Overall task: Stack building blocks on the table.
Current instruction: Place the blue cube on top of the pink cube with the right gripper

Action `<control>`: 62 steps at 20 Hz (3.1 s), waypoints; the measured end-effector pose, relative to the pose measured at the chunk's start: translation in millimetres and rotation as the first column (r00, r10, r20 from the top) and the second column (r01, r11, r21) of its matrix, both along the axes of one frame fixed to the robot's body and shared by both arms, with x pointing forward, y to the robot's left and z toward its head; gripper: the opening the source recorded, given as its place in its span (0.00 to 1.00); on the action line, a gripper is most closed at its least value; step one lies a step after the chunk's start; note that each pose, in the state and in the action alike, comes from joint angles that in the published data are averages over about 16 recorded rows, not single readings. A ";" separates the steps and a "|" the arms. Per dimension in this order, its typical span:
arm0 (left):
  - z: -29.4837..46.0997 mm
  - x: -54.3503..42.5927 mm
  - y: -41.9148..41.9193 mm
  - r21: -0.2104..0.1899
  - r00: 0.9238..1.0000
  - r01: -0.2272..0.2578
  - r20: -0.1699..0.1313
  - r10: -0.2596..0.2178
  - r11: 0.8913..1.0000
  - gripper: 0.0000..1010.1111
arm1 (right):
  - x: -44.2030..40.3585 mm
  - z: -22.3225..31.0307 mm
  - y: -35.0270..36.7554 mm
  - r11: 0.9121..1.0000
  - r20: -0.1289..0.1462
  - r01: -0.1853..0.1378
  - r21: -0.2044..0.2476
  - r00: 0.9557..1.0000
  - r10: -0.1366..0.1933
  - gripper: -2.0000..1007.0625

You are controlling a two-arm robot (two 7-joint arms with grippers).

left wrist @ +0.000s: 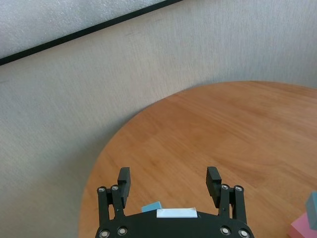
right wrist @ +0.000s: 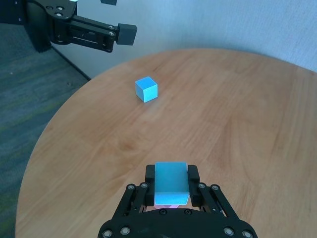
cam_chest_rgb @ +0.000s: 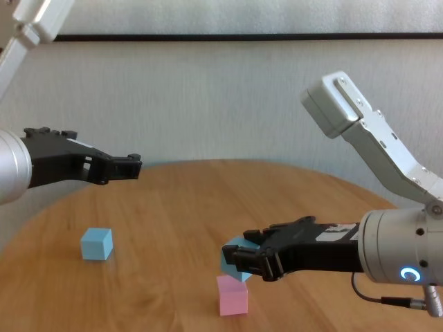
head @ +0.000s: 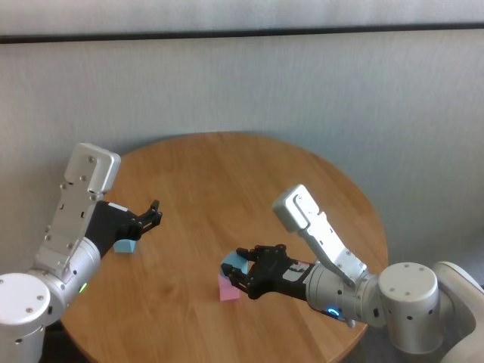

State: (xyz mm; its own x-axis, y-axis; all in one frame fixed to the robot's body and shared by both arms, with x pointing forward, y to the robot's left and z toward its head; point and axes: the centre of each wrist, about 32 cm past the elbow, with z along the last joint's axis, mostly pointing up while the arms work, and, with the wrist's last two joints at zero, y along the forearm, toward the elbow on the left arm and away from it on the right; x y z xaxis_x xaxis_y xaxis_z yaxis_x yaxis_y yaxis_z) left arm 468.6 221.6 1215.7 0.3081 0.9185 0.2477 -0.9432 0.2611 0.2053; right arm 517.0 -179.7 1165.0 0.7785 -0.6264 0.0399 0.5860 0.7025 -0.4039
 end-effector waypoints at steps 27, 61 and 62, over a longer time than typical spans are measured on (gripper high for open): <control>0.0 0.0 0.0 0.000 1.000 0.000 0.000 0.000 1.000 0.99 | 3.7 -3.3 4.4 0.999 -0.010 -0.018 -0.029 1.000 0.018 0.37; 0.0 0.0 0.0 0.000 1.000 0.000 0.000 0.000 1.000 0.99 | 7.5 -7.2 7.4 0.999 -0.043 -0.017 -0.030 0.999 0.015 0.37; 0.0 0.0 0.0 0.000 1.000 0.000 0.000 0.000 1.000 0.99 | 7.5 -7.2 7.5 0.999 -0.043 -0.017 -0.030 0.999 0.015 0.37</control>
